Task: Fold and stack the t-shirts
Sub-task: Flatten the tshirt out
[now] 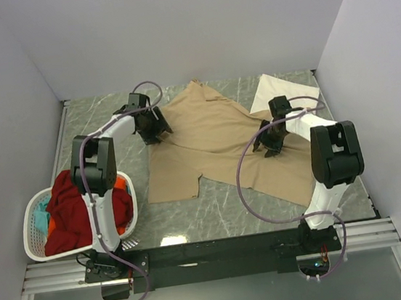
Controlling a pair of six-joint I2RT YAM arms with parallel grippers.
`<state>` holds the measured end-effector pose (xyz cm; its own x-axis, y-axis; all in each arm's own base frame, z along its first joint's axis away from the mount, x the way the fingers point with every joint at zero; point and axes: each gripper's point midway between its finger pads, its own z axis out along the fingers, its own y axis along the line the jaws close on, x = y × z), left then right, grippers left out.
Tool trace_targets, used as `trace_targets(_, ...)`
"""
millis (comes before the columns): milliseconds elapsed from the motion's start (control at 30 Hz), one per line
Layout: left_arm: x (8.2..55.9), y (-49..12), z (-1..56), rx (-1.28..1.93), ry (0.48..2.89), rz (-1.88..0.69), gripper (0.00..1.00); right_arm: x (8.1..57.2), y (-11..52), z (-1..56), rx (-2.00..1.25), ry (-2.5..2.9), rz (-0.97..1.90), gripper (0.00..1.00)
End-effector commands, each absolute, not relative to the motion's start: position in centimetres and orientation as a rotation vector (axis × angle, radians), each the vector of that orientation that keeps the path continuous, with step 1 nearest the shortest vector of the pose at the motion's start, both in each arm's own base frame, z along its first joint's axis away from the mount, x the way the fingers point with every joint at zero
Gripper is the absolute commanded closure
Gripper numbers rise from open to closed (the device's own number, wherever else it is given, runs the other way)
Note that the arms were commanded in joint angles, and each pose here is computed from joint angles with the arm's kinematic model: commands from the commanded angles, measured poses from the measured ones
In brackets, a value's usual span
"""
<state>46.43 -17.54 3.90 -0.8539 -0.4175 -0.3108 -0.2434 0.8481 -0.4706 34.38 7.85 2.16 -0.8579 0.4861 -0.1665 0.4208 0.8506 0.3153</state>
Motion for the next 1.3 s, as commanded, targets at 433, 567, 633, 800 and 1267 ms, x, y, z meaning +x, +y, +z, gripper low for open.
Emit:
trace_targets(433, 53.1, -20.2, 5.0, -0.382, 2.570, -0.570, 0.28, 39.9, 4.7, 3.4, 0.686, 2.773, 0.310, 0.42)
trace_targets(567, 53.8, -21.1, 8.2, -0.325, 2.496, -0.541, 0.28, 40.7, 4.7, 4.8, 0.657, 2.748, 0.319, 0.42)
trace_targets(633, 53.6, -21.0, 9.5, -0.323, 2.467, -0.519, 0.28, 41.2, 4.7, 5.8, 0.640, 2.726, 0.327, 0.42)
trace_targets(800, 51.7, -19.2, 16.2, -0.347, 2.319, -0.432, 0.27, 41.9, 5.0, 8.3, 0.604, 2.672, 0.366, 0.42)
trace_targets(1267, 36.8, -13.2, 12.4, -0.344, 2.513, -0.107, 0.49, 41.1, 7.2, 11.5, 0.539, 2.587, 0.494, 0.43)
